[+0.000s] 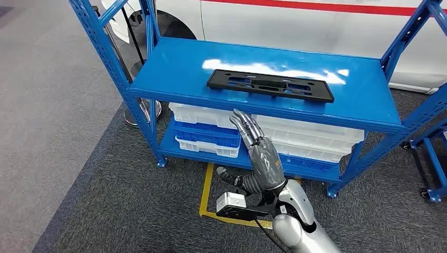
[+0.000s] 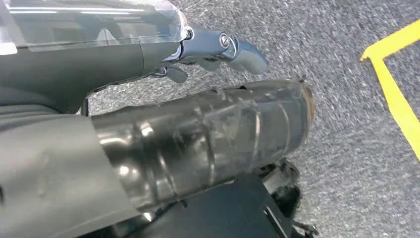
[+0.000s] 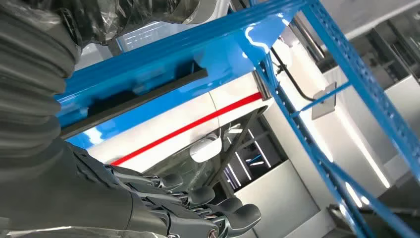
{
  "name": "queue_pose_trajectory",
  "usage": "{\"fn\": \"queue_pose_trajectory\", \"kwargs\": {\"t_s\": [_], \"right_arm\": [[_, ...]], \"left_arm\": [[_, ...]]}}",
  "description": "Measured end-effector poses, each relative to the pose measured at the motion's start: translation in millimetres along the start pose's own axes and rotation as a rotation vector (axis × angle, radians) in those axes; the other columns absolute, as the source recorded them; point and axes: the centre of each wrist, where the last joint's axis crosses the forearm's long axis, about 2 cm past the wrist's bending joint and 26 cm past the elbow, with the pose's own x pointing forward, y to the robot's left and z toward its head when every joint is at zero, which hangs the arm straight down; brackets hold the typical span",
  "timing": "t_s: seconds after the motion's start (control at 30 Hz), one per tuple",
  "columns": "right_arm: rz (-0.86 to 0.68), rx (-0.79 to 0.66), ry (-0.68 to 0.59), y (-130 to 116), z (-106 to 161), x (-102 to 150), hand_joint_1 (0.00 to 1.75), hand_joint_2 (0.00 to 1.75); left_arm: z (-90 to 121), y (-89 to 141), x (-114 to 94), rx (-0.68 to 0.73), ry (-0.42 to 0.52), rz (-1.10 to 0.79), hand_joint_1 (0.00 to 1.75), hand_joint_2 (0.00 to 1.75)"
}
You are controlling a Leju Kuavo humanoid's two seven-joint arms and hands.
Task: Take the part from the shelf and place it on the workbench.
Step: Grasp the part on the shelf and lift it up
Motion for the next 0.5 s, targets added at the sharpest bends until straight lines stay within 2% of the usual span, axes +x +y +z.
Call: {"fn": "queue_pose_trajectory", "kwargs": {"t_s": [0.5], "right_arm": [[0.030, -0.002, 0.030, -3.9, 9.7, -6.9, 0.00, 1.75]], "left_arm": [[0.0, 0.1, -0.2, -0.007, 0.001, 0.000, 0.00, 0.00]]}}
